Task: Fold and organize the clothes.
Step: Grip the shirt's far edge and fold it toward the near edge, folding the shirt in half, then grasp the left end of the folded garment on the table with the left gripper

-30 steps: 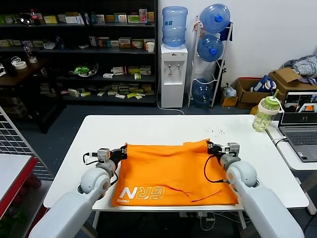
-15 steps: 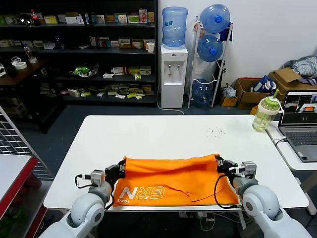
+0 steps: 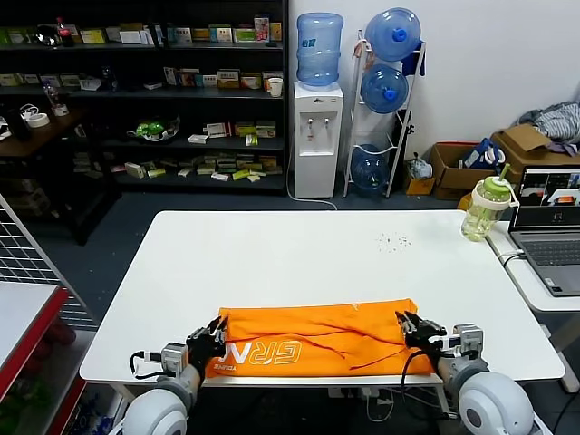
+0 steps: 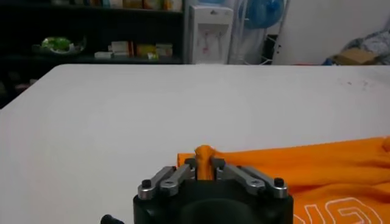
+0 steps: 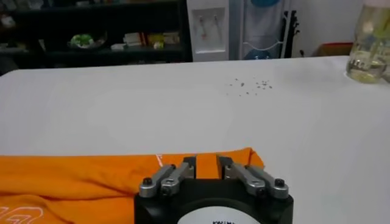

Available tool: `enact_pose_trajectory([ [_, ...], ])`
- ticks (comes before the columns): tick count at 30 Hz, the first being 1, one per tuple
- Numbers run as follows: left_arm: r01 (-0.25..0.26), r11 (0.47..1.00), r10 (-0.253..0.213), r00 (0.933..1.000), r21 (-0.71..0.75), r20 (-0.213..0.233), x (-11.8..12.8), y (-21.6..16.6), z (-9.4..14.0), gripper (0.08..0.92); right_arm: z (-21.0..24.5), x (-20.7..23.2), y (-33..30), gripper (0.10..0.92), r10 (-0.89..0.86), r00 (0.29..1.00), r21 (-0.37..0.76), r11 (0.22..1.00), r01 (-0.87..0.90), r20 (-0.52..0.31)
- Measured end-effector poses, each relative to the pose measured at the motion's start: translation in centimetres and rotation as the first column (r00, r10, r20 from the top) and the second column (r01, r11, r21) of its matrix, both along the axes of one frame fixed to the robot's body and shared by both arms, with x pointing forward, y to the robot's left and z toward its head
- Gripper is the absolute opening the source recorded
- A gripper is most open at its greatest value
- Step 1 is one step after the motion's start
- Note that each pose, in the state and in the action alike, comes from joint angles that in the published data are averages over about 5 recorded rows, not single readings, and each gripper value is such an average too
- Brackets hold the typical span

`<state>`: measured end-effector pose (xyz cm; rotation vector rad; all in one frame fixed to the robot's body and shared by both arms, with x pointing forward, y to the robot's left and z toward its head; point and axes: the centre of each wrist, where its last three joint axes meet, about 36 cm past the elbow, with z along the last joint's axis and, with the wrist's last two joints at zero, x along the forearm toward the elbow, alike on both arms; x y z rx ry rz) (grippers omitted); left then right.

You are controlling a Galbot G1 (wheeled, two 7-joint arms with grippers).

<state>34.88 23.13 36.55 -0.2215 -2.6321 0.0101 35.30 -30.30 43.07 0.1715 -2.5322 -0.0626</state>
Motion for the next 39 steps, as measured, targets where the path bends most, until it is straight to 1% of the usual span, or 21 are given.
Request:
enact_pose_trajectory([
  [6,-0.010,1.000,0.010,0.9999,0.009,-0.010,-0.8,-0.1,-0.6,0.510,0.4,-0.9,-0.3,0.581,-0.009,1.000,-0.009,1.000,0.009,0.002],
  [12,-0.024,1.000,0.024,0.9996,0.012,-0.012,-0.9,-0.3,-1.4,0.683,0.6,-1.5,-0.4,0.751,-0.016,1.000,-0.007,1.000,0.016,0.005],
  [16,-0.035,0.999,0.036,0.9991,0.011,-0.022,-0.9,-0.3,-2.2,0.783,0.6,-1.7,-0.4,0.815,-0.020,1.000,-0.004,1.000,0.020,0.005],
  [18,-0.038,0.999,0.038,0.9988,0.010,-0.029,-1.0,-0.2,-2.5,0.789,0.6,-1.7,-0.4,0.820,-0.023,1.000,-0.005,1.000,0.023,0.006],
  [20,-0.040,0.999,0.040,0.9985,0.009,-0.036,-1.1,-0.2,-2.8,0.759,0.7,-1.7,-0.5,0.822,-0.025,1.000,-0.005,1.000,0.025,0.008],
  [23,-0.042,0.999,0.042,0.9982,0.005,-0.042,-1.2,-0.3,-3.0,0.678,0.7,-1.7,-0.5,0.823,-0.025,1.000,-0.004,1.000,0.026,0.009],
  [32,-0.049,0.999,0.048,0.9972,-0.015,-0.057,-1.6,-0.8,-3.3,0.418,0.7,-1.7,-0.6,0.823,-0.029,0.999,-0.003,1.000,0.029,0.013],
  [39,-0.055,0.998,0.054,0.9972,-0.028,-0.052,-1.6,-1.1,-3.3,0.210,0.5,-1.7,-0.6,0.823,-0.035,0.999,-0.002,0.999,0.035,0.017],
])
